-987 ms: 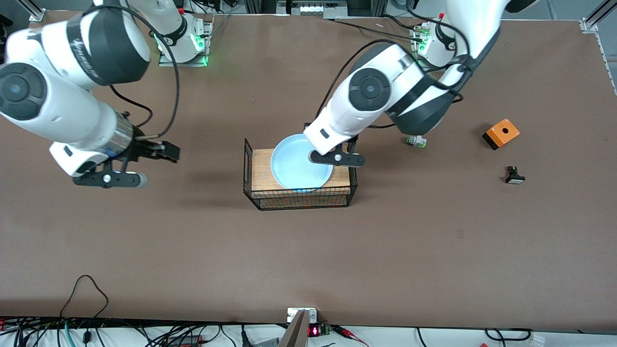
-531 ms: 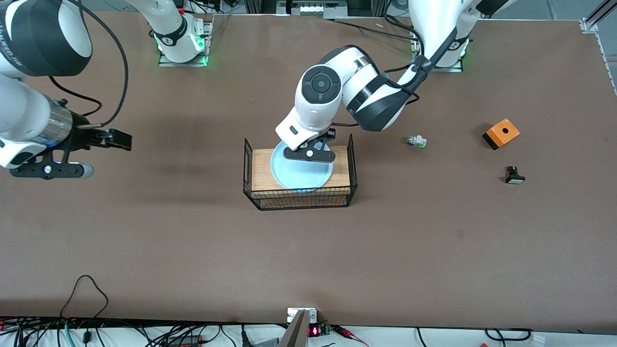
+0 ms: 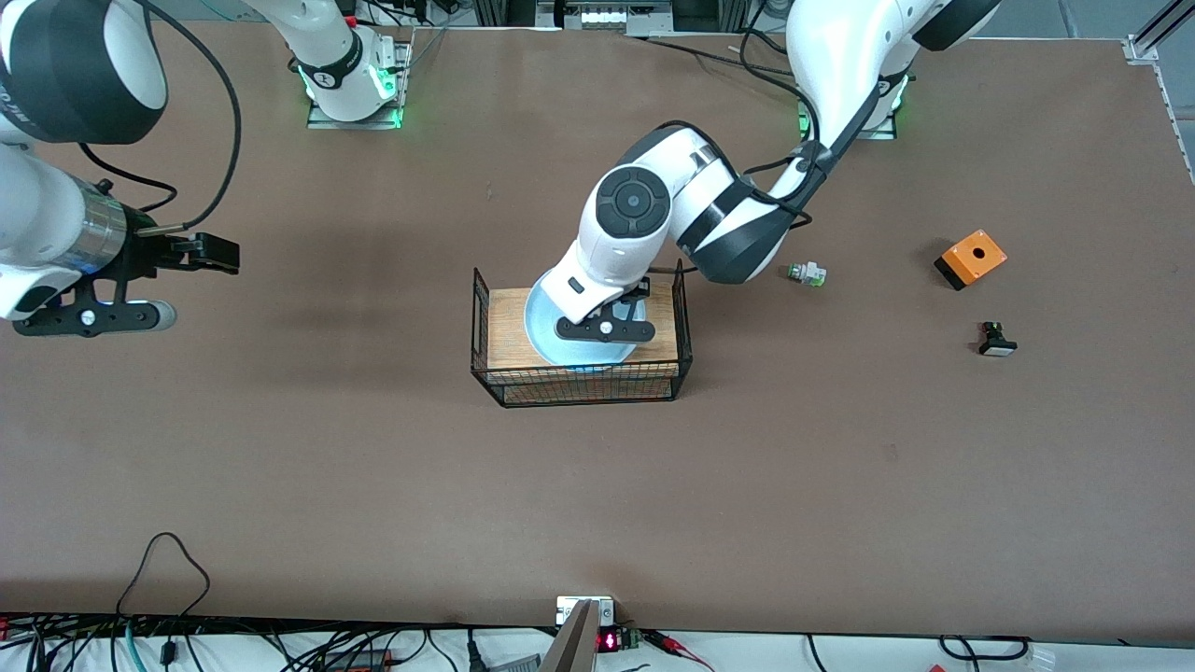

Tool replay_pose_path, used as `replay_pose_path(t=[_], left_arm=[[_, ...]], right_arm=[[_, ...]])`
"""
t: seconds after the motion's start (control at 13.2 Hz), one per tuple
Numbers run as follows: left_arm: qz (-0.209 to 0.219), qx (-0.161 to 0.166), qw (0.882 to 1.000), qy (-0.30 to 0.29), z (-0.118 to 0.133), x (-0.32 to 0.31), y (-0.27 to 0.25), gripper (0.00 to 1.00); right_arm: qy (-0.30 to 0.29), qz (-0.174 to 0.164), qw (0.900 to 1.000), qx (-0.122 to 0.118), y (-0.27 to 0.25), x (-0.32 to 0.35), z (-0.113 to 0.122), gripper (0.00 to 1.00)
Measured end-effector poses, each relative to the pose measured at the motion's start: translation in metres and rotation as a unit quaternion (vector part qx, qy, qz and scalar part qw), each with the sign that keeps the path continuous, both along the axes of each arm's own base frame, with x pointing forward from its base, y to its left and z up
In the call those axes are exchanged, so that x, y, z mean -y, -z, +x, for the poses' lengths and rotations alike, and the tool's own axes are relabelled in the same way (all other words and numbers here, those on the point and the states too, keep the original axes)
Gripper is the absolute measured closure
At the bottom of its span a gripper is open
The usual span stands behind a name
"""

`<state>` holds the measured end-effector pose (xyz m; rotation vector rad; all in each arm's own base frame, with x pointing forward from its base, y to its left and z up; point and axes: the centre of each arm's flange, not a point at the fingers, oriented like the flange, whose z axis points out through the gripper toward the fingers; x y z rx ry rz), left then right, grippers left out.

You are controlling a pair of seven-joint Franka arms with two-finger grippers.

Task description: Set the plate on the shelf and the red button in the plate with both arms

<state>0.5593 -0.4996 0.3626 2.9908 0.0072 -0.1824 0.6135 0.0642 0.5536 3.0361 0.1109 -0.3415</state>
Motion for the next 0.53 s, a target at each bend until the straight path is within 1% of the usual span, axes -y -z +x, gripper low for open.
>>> replay_pose_path(t=[0.08, 0.23, 0.3, 0.38, 0.53], left_arm=[[0.001, 0.0, 1.0, 0.001, 0.0, 0.001, 0.002, 0.66], [0.002, 0.0, 1.0, 0.001, -0.001, 0.002, 0.004, 0.66], [0.002, 0.0, 1.0, 0.001, -0.001, 0.002, 0.004, 0.65], [0.002, 0.001, 1.0, 0.001, 0.0, 0.002, 0.004, 0.63], [-0.005, 0.008, 1.0, -0.001, 0.003, 0.003, -0.004, 0.44]], right_arm=[[0.0, 0.001, 1.0, 0.007, 0.0, 0.001, -0.001, 0.0], [-0.001, 0.005, 0.999, 0.036, 0.002, 0.004, -0.006, 0.0], [-0.001, 0.006, 0.999, 0.044, 0.004, 0.006, -0.013, 0.0], [0.0, 0.007, 0.999, 0.046, 0.005, 0.009, -0.022, 0.0], [0.01, 0.007, 0.999, 0.049, 0.006, 0.024, -0.037, 0.0]])
